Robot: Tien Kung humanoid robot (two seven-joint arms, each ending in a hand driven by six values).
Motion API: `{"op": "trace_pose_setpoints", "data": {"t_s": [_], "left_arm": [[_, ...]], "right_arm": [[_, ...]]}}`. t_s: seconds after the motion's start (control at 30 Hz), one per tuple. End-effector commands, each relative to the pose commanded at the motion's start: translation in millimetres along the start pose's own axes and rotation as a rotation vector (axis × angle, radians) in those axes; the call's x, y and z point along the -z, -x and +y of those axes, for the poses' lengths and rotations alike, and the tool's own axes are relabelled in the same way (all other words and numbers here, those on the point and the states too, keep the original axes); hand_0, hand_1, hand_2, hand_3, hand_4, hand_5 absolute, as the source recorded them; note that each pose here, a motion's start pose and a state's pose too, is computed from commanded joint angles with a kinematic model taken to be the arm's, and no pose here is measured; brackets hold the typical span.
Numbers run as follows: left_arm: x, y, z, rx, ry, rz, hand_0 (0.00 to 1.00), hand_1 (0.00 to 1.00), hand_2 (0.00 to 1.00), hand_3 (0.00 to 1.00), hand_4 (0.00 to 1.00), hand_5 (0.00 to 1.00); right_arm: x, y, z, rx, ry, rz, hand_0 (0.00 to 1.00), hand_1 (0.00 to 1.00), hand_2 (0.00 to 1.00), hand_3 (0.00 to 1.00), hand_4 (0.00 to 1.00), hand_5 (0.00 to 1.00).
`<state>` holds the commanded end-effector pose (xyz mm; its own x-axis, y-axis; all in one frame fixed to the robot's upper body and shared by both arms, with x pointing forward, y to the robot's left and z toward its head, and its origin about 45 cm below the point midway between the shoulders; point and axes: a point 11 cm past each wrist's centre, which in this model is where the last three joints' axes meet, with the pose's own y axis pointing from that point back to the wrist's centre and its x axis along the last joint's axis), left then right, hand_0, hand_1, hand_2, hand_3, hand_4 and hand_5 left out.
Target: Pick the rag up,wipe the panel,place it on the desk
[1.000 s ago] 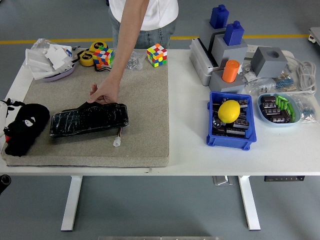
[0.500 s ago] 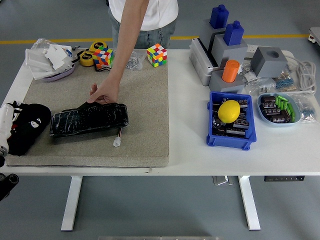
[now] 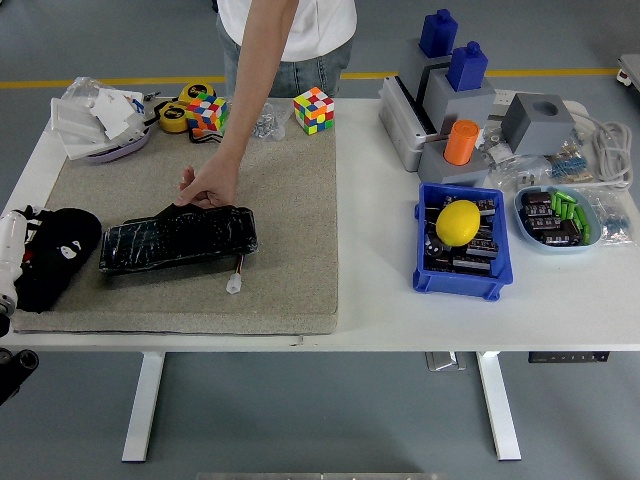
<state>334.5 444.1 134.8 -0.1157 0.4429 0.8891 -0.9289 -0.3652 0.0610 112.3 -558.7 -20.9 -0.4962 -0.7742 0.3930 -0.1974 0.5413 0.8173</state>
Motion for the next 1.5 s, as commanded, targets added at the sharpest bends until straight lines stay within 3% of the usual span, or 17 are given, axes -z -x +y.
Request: {"op": "trace_pose_setpoints", "data": {"t_s": [0.47,0.5,0.67,0.7,0.87,0.9,1.07,1.1,1.5], "left_arm": [[5.2,5.2,1.0,0.011,-0.021,0.000,0.532,0.674,0.738,0.719,0.854,0.372],[5.1,5.7,1.3,0.011,-0.021,0.002,0.473,0.642,0.730,0.725,0.855,0.371],[0.0,6.1,1.7,0.002,-0.003,0.008,0.473,0.642,0.730,0.725,0.855,0.371],[-0.4,5.9,1.8,-0.002,0.000,0.014,0.390,0.528,0.654,0.712,0.858,0.363],[-3.2,5.8,2.1,-0.008,0.021,0.018,0.390,0.528,0.654,0.712,0.858,0.363],[-3.3,5.8,2.1,-0.009,0.022,0.018,0.315,0.371,0.522,0.654,0.793,0.257],[-2.1,5.8,1.9,-0.010,0.019,0.012,0.315,0.371,0.522,0.654,0.793,0.257],[-2.2,6.3,2.2,-0.008,0.021,0.009,0.285,0.343,0.509,0.641,0.754,0.155],[-1.2,7.1,1.4,-0.009,0.018,-0.016,0.228,0.313,0.507,0.644,0.759,0.102]], "right_arm": [[-1.6,-0.3,0.0,0.000,0.003,0.005,0.747,0.646,0.692,0.589,0.952,0.577],[-1.6,-0.3,0.0,0.000,0.003,0.006,0.748,0.646,0.692,0.588,0.951,0.576],[-2.3,-1.5,-0.1,-0.002,0.005,0.007,0.748,0.646,0.692,0.588,0.951,0.576],[-2.3,-1.5,-0.1,-0.002,0.005,0.008,0.748,0.646,0.692,0.588,0.950,0.576],[-1.7,-1.4,-0.1,-0.003,0.004,0.009,0.748,0.646,0.692,0.588,0.950,0.576],[-1.9,-1.5,-0.1,-0.003,0.004,0.008,0.748,0.646,0.692,0.588,0.950,0.576],[-1.7,-1.6,0.0,-0.003,0.003,0.009,0.748,0.646,0.692,0.588,0.950,0.576],[-1.5,-1.5,0.0,-0.003,0.002,0.008,0.748,0.646,0.692,0.589,0.950,0.575],[0.3,-1.9,0.2,-0.003,-0.001,0.004,0.748,0.646,0.692,0.590,0.951,0.576]]}}
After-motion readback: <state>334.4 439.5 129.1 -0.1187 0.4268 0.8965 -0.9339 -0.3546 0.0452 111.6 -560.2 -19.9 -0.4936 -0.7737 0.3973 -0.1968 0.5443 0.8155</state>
